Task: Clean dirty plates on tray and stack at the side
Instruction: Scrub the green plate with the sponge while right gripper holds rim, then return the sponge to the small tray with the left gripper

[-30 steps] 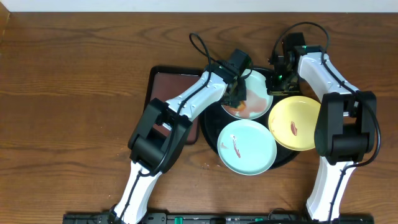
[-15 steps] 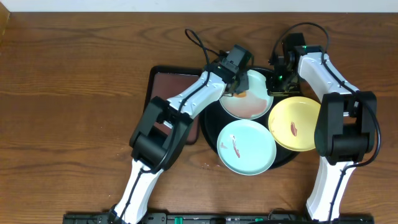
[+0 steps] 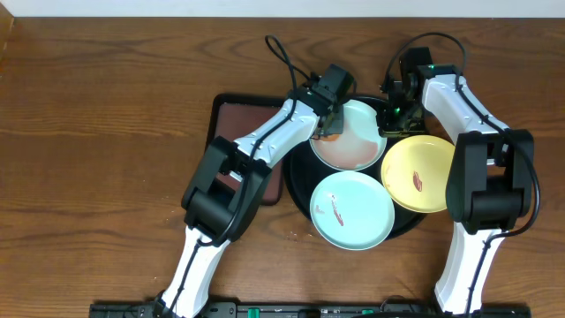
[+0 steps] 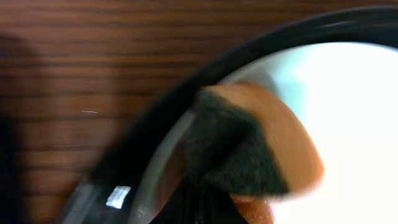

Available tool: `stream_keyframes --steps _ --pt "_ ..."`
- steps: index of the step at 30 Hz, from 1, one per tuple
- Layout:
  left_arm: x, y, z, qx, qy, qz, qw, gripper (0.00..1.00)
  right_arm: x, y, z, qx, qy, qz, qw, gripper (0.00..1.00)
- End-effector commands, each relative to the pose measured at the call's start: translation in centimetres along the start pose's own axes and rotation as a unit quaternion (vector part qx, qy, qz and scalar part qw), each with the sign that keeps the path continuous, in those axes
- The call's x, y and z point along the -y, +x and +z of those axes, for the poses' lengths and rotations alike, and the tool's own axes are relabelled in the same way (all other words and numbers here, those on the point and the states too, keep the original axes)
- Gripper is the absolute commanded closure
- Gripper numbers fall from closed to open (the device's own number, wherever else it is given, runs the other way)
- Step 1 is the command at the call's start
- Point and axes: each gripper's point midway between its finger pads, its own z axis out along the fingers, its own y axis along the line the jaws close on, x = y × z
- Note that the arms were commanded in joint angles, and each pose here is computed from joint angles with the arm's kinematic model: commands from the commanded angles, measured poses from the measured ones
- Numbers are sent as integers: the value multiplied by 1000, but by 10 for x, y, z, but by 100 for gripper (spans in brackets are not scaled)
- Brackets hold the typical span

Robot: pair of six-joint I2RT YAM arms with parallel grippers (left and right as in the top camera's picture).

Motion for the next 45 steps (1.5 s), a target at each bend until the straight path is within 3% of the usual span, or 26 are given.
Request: stream_keyframes --steps 1,15,22,27,35,40,45 --pt "-61 -8 -2 19 -131 66 989 92 -4 -1 -10 8 4 -8 1000 99" --pt "-48 -33 -109 70 -95 14 993 92 -3 -1 -10 8 4 3 1000 99" --pt "-75 -6 -151 6 -86 -18 996 92 -3 -2 -10 8 4 7 1000 99" --pt "-119 36 -144 -97 -109 -55 988 92 0 -2 -10 9 4 10 1000 99" --pt "-181 87 -96 -151 -145 -105 972 92 -1 -2 -10 9 4 9 1000 99" --pt "-186 77 -107 -153 -96 -145 973 92 -2 -4 -10 12 1 8 1000 99" --pt "-177 55 -142 -119 -9 -182 976 72 -3 -11 -10 26 -1 5 1000 98"
